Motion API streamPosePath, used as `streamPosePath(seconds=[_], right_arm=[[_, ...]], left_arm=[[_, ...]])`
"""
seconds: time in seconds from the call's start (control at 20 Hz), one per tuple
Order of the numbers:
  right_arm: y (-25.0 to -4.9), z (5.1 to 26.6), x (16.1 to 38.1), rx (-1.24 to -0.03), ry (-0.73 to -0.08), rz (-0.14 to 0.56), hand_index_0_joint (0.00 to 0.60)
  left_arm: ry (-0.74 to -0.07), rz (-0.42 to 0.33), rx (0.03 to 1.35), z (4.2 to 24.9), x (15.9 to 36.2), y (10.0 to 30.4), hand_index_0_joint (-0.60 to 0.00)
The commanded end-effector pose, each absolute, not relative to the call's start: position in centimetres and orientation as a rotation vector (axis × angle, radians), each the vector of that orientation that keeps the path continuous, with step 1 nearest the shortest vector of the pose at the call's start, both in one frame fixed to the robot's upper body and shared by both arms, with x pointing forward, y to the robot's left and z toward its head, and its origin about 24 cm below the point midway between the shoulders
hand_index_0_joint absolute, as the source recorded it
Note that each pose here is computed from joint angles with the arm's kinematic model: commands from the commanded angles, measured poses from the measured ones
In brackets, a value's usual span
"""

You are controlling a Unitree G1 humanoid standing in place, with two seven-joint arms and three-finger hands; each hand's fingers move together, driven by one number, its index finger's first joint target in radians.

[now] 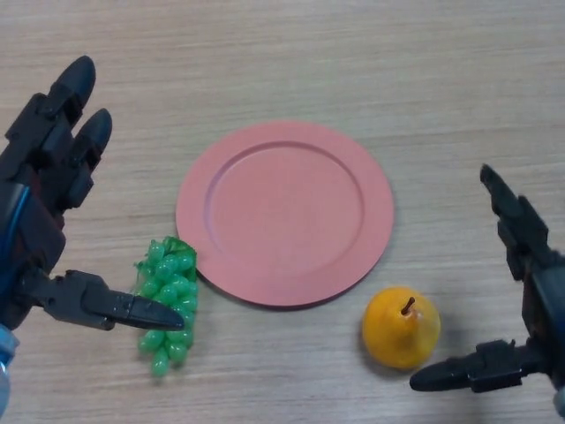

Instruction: Pick up the yellow pear and place it on the plate

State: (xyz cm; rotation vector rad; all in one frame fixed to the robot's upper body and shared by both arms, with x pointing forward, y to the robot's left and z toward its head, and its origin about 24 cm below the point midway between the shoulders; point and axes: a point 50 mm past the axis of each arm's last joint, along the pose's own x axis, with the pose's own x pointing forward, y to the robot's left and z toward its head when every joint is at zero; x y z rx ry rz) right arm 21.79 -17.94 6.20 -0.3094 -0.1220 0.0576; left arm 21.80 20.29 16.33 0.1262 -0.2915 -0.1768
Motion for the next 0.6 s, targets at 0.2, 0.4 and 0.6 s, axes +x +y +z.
streamPosePath(seconds=[0.2, 0.4, 0.6], right_arm=[[-17.1, 6.7, 21.7, -0.277, -0.315, -0.009, 0.000], [-16.3, 4.4, 21.9, -0.297, -0.274, -0.033, 0.000], [-15.8, 3.0, 22.3, -0.316, -0.242, -0.053, 0.000]], left_arm=[[-0.542, -0.118, 0.202, 19.5, 20.5, 20.8, 0.000], [-0.569, -0.099, 0.197, 19.7, 20.3, 21.1, 0.000], [-0.538, -0.115, 0.237, 19.7, 20.1, 21.2, 0.000]])
